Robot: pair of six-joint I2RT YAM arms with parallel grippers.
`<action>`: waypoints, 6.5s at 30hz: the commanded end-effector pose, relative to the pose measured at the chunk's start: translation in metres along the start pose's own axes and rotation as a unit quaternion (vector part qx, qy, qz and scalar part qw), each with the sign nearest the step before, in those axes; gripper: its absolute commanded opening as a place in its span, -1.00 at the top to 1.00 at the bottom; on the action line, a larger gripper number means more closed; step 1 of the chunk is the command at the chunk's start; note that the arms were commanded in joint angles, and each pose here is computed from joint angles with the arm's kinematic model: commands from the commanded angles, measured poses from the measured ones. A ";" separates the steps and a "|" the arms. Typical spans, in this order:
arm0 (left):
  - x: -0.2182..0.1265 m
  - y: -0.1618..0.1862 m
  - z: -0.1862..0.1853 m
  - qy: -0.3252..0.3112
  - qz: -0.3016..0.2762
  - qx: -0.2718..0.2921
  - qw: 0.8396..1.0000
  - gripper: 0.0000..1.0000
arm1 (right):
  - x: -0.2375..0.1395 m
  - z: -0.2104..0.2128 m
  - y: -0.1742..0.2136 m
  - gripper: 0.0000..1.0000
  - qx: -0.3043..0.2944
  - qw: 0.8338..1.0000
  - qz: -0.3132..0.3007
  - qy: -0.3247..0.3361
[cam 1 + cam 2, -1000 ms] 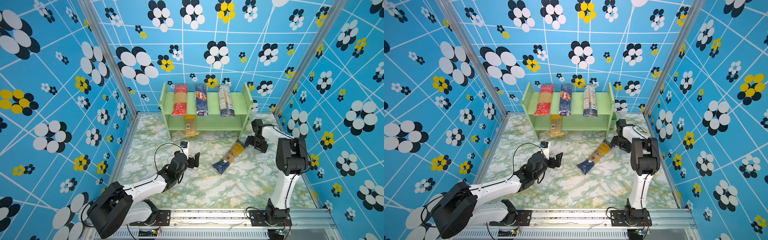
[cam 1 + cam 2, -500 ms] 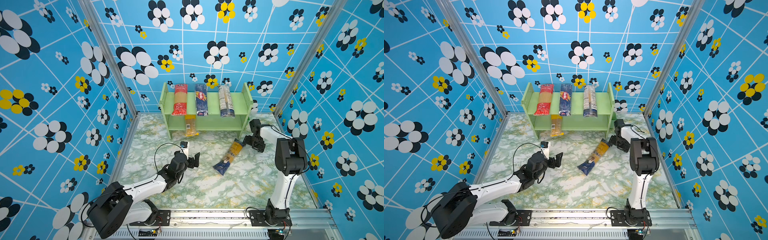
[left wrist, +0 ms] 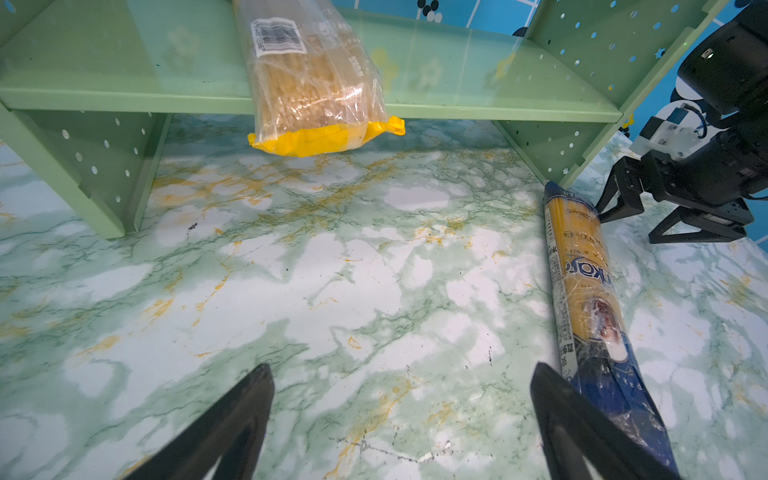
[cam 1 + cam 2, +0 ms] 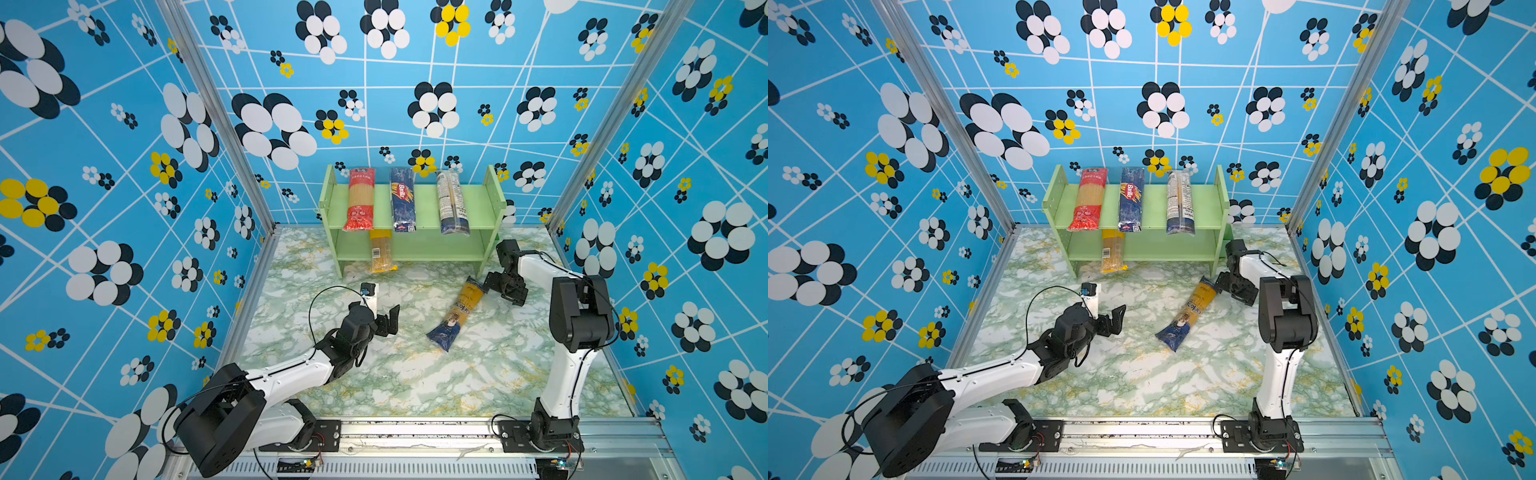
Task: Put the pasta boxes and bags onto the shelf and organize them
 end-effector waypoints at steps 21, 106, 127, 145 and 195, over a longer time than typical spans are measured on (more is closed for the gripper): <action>0.005 0.010 -0.007 0.028 0.017 0.009 0.999 -1.00 | -0.006 0.006 0.017 -0.86 -0.002 1.000 0.012 -0.022; 0.096 0.103 -0.137 0.151 0.244 0.155 0.945 -0.97 | -0.037 -0.044 0.032 -0.89 0.017 1.000 -0.012 -0.015; 0.104 0.104 -0.142 0.148 0.258 0.163 0.941 -0.91 | -0.033 -0.045 0.033 -0.90 0.017 1.000 -0.008 -0.013; 0.111 0.116 -0.143 0.118 0.300 0.197 0.926 -0.87 | -0.032 -0.045 0.033 -0.91 0.014 1.000 -0.008 -0.012; 0.104 0.112 -0.131 0.050 0.298 0.228 0.926 0.60 | -0.037 -0.048 0.035 -0.91 0.014 1.000 -0.010 -0.006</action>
Point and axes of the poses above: each gripper's point midway between its finger pads, its own x axis out along the fingers, its own z axis along the line the jaws close on, y = z × x, the point moved 6 cm from there along -x, back along the fingers, and after that the axes turned 4 degrees about -x, right-handed, at the moved point
